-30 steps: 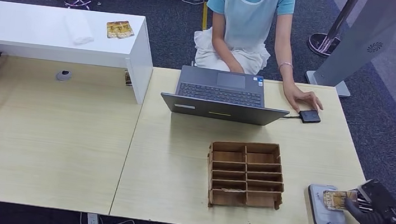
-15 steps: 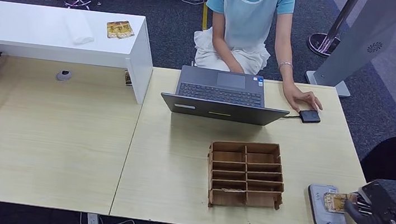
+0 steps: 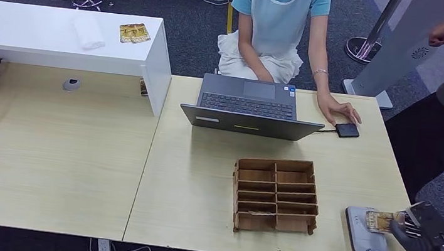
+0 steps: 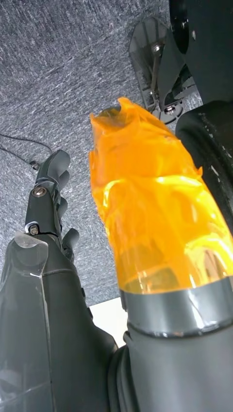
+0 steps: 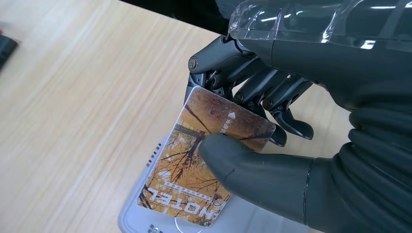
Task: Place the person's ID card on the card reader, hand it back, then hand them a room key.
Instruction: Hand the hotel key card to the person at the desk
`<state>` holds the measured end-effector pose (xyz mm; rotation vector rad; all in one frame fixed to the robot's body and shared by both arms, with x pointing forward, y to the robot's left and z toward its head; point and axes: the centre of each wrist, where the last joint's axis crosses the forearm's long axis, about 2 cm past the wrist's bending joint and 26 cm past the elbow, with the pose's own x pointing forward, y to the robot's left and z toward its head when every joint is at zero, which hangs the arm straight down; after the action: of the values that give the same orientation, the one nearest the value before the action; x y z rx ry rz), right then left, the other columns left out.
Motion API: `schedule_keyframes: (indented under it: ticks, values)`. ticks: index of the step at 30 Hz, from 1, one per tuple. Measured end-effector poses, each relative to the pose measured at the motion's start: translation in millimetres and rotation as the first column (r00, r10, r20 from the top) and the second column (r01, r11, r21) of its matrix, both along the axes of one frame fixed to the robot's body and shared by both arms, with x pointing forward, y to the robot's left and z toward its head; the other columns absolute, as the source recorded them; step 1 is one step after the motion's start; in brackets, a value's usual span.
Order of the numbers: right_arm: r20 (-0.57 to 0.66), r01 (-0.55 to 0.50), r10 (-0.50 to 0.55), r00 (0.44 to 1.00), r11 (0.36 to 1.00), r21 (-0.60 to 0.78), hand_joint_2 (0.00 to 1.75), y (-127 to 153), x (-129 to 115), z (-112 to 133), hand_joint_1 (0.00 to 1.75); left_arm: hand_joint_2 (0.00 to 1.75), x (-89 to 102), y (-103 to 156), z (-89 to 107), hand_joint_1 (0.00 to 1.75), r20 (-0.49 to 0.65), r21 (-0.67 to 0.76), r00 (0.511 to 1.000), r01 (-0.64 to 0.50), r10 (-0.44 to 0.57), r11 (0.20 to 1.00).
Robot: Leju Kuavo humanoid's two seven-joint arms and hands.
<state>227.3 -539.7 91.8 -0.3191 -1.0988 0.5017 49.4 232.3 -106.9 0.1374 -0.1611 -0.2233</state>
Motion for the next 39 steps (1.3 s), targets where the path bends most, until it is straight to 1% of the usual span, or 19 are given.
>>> schedule_keyframes:
  ticks: [6,15,28,30,34,39]
  values:
    - [0.052,-0.002,0.002,0.999,1.0,0.002,1.75,0.0,3.6,10.3,1.75,0.0,-0.1,0.1,0.0,0.0,0.002,-0.002,1.0,-0.007,0.007,1.0]
    - [0.177,-0.038,0.036,0.983,0.999,0.006,1.75,4.7,12.9,32.6,1.75,0.0,-0.2,0.1,0.0,0.0,0.001,-0.003,1.0,-0.021,0.021,1.0]
    - [0.252,-0.077,0.077,0.965,0.997,-0.009,1.75,11.8,19.3,48.7,1.75,0.0,-0.3,0.1,0.0,0.0,0.001,-0.005,1.0,-0.031,0.031,0.999]
    - [0.28,-0.094,0.099,0.955,0.995,-0.029,1.75,15.7,22.6,56.2,1.75,0.0,-0.3,0.1,-0.1,0.0,0.003,-0.006,0.999,-0.036,0.036,0.999]
    - [0.342,-0.118,0.151,0.928,0.986,-0.116,1.75,24.7,33.5,76.8,1.75,0.0,-0.3,-0.1,0.0,0.0,0.005,-0.007,0.999,-0.044,0.044,0.999]
    - [0.417,-0.127,0.223,0.881,0.961,-0.246,1.75,41.5,56.8,108.9,1.75,0.0,0.1,-0.3,0.0,0.0,0.004,-0.009,0.999,-0.054,0.054,0.999]
